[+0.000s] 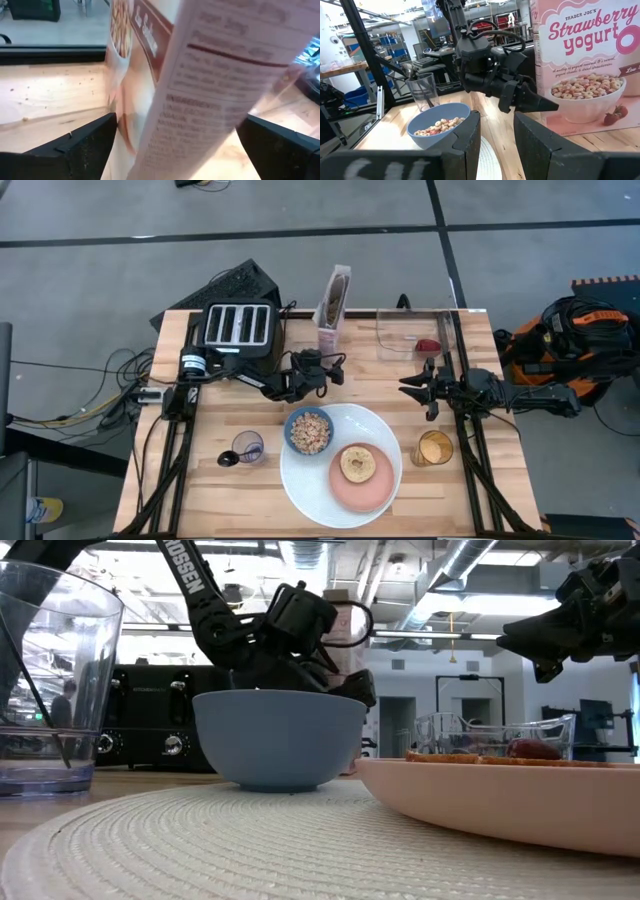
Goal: Arrange a breakfast setting
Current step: Pour the cereal from the cereal box into the blue bowl, then put the black spoon on the bottom left of the white placemat
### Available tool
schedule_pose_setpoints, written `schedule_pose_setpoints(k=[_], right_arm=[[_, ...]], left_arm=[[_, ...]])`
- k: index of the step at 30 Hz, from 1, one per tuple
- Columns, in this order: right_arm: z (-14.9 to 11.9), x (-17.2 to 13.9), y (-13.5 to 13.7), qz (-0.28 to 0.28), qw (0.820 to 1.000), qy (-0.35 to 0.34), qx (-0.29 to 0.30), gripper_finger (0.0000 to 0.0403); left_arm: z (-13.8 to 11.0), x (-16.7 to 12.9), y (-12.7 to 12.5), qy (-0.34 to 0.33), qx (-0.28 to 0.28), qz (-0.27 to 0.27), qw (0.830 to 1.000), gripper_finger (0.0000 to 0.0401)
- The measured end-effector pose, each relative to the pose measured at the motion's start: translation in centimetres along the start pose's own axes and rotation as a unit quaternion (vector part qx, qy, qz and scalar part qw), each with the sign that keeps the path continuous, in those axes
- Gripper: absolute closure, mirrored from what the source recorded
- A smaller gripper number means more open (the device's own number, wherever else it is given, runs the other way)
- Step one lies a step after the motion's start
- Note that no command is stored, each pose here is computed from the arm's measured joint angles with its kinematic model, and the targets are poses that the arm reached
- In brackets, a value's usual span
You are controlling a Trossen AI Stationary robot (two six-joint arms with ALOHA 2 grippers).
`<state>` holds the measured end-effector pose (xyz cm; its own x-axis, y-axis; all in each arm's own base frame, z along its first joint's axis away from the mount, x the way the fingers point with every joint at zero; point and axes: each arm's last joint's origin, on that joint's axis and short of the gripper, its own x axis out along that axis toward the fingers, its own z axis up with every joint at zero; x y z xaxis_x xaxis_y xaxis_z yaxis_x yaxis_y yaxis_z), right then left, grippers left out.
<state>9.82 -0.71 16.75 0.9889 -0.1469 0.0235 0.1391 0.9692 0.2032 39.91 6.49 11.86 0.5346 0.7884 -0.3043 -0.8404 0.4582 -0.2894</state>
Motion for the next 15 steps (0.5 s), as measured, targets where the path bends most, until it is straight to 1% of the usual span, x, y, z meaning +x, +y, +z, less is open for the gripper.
schedule_pose_setpoints(k=[3, 10, 15], right_arm=[[0.0, 0.0, 0.0, 0.000, 1.000, 0.000, 0.000, 0.0264], [0.0, 0.0, 0.0, 0.000, 1.000, 0.000, 0.000, 0.0264], [0.0, 0.0, 0.0, 0.000, 1.000, 0.000, 0.000, 0.0264]], left_arm=[[0.5, -0.4, 0.0, 0.015, 0.000, 0.000, 1.000, 0.0003], [2.0, -2.0, 0.0, 0.064, 0.013, -0.003, 0.998, 0.0001], [4.1, -4.2, -0.4, 0.075, 0.042, -0.013, 0.996, 0.0001]])
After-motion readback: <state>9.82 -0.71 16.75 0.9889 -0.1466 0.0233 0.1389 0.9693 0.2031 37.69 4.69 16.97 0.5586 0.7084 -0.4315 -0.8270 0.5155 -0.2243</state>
